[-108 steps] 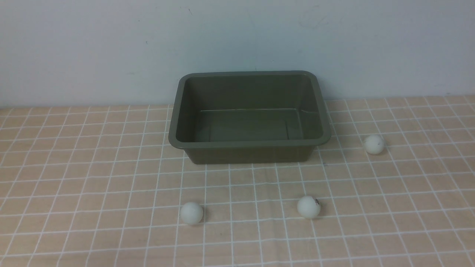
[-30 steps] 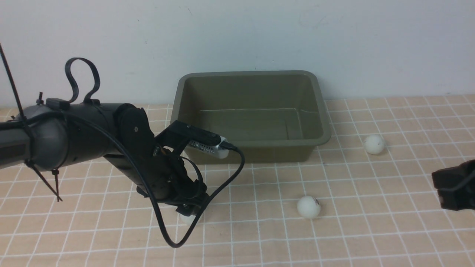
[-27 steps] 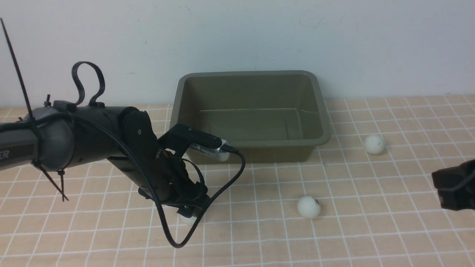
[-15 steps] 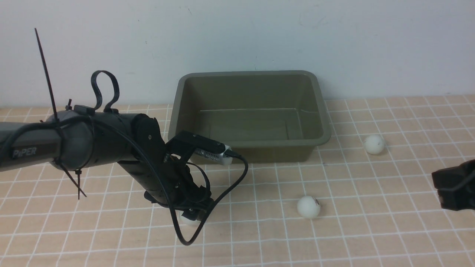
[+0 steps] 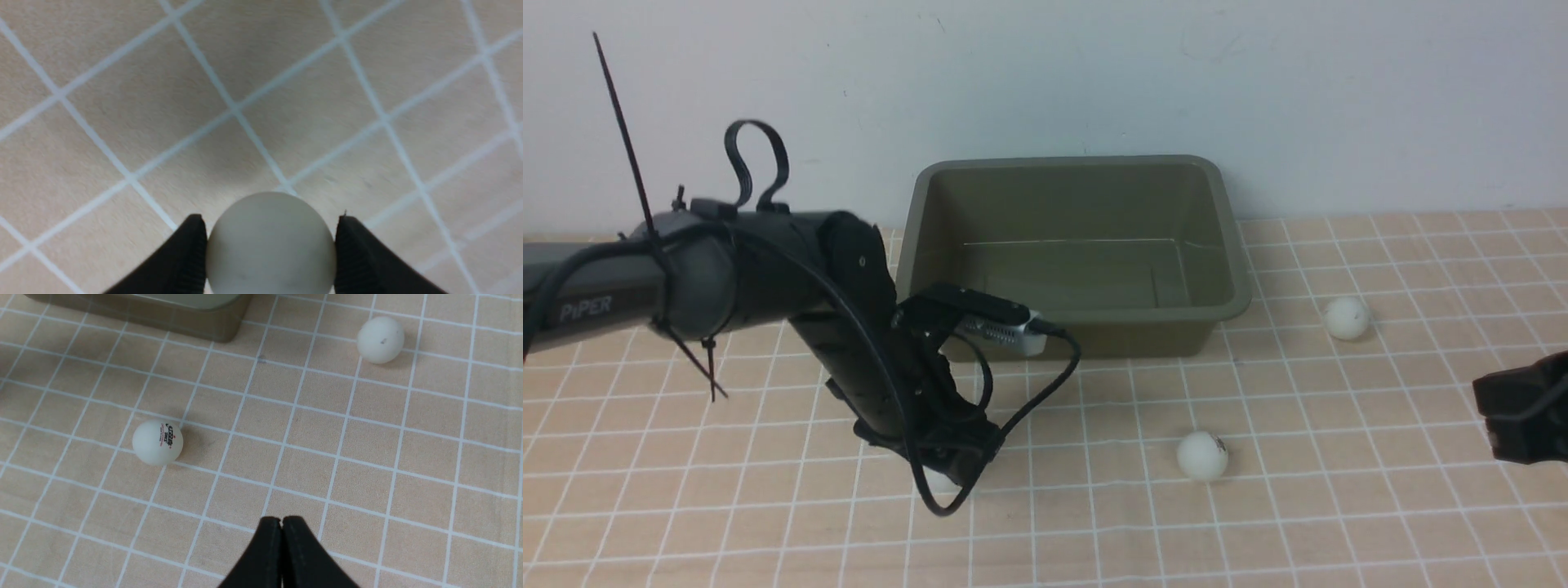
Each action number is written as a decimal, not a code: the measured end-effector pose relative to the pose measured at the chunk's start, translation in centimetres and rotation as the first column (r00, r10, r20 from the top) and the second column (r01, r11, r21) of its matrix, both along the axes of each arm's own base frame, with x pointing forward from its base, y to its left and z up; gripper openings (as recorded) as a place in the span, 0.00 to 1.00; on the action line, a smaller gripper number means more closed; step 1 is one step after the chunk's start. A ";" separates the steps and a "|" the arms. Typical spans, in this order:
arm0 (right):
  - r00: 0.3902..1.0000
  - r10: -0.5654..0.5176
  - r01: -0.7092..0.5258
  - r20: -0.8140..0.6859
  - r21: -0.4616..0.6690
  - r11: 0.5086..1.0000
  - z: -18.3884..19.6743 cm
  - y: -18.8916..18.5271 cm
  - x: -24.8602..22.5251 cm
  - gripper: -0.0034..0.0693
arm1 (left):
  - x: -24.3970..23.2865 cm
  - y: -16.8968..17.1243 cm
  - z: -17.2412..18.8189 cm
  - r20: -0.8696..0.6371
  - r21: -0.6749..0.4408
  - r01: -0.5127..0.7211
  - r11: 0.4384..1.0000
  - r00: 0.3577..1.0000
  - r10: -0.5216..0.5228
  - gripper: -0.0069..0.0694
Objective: Put the table tennis balls into the box on the light coffee tablecloth.
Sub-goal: 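Reach for and grasp a ping pong ball on the table beside the basket, then drop the ball into the bin, then reach for and grasp a ping pong ball on the table, then release the ping pong ball into the bin and lift the gripper away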
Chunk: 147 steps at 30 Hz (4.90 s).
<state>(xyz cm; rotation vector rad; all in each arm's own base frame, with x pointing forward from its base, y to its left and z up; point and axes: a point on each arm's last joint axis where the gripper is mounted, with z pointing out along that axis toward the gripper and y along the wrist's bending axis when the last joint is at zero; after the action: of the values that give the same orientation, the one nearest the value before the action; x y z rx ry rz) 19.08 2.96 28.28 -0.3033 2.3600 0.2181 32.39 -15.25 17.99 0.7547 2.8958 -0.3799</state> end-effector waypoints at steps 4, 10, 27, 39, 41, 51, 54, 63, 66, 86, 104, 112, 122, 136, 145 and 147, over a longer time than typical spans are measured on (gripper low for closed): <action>1.000 0.000 0.000 0.000 0.000 1.000 0.0 0.0 0.0 0.03 | 1.4 -1.0 5.1 -0.023 -0.024 0.065 0.998 0.998 -0.066 0.51; 1.000 0.001 -0.001 -0.004 0.000 1.000 0.0 0.0 0.0 0.03 | 4.9 -2.2 12.0 0.274 -0.113 0.068 0.991 0.961 -0.035 0.51; 1.000 0.007 -0.007 -0.020 0.001 1.000 -0.1 0.0 -0.1 0.03 | 12.1 -4.5 3.5 0.403 -0.138 -0.003 0.990 0.913 0.059 0.51; 1.000 -0.005 0.005 -0.008 0.006 1.000 0.0 0.0 0.0 0.03 | 12.3 -4.6 2.7 0.391 -0.134 -0.006 0.991 0.919 0.058 0.70; 1.000 -0.017 0.017 0.012 0.009 1.000 0.0 0.0 0.2 0.03 | 12.1 -4.5 3.1 0.385 -0.125 0.001 0.992 0.922 0.048 0.70; 0.998 -0.055 0.055 -0.009 -0.014 0.998 -0.8 0.1 8.6 0.03 | 7.1 -1.4 15.6 0.542 -0.020 0.045 0.999 0.840 -0.027 0.18; 0.998 -0.051 0.051 -0.026 -0.018 0.999 -1.1 0.2 11.1 0.03 | 5.2 -0.6 18.7 0.575 -0.040 0.029 0.999 0.818 -0.001 0.06; 0.982 -0.084 0.062 -0.167 -0.130 0.990 -3.5 -0.1 18.9 0.03 | -2.5 2.4 25.5 0.536 -0.031 0.035 0.999 0.844 -0.014 0.00; 0.964 -0.151 0.131 -0.218 -0.105 0.986 -4.7 -0.2 20.3 0.03 | -4.3 2.9 26.7 0.532 -0.049 0.047 0.998 0.847 -0.014 0.00; 0.949 -0.128 0.110 -0.288 -0.078 0.991 -7.7 0.3 22.4 0.78 | -14.2 6.1 33.0 0.678 -0.181 0.108 0.978 0.733 0.044 0.00; 0.919 -0.138 0.098 -0.369 -0.123 0.987 -10.8 0.3 26.1 0.85 | -19.5 7.8 26.1 0.545 -0.176 0.111 0.978 0.839 0.003 0.00; 0.906 -0.140 0.097 -0.399 -0.127 0.987 -12.3 0.3 26.3 0.85 | -21.6 8.6 25.6 0.570 -0.172 0.128 0.977 0.822 -0.008 0.00; 0.907 -0.141 0.098 -0.396 -0.126 0.987 -12.6 0.3 26.5 0.60 | -22.0 8.8 25.8 0.580 -0.177 0.131 0.975 0.815 -0.004 0.00; 0.874 -0.116 0.065 -0.471 -0.125 0.990 -8.8 0.5 27.0 0.53 | -22.0 8.8 25.6 0.576 -0.175 0.130 0.976 0.817 -0.006 0.00; 0.949 0.026 0.008 -0.315 0.106 0.994 -0.5 4.2 28.6 0.53 | -22.0 8.8 25.6 0.576 -0.175 0.130 0.976 0.817 -0.006 0.00; 0.949 0.118 -0.077 -0.292 0.149 0.986 0.1 7.1 28.2 0.53 | -22.0 8.8 25.6 0.576 -0.175 0.130 0.976 0.817 -0.006 0.00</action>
<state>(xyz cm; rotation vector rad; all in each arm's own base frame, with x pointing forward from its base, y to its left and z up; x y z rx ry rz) 47.30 10.06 28.41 -0.3421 2.6152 0.5018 10.38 -6.49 43.61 0.7759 2.2265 -0.3748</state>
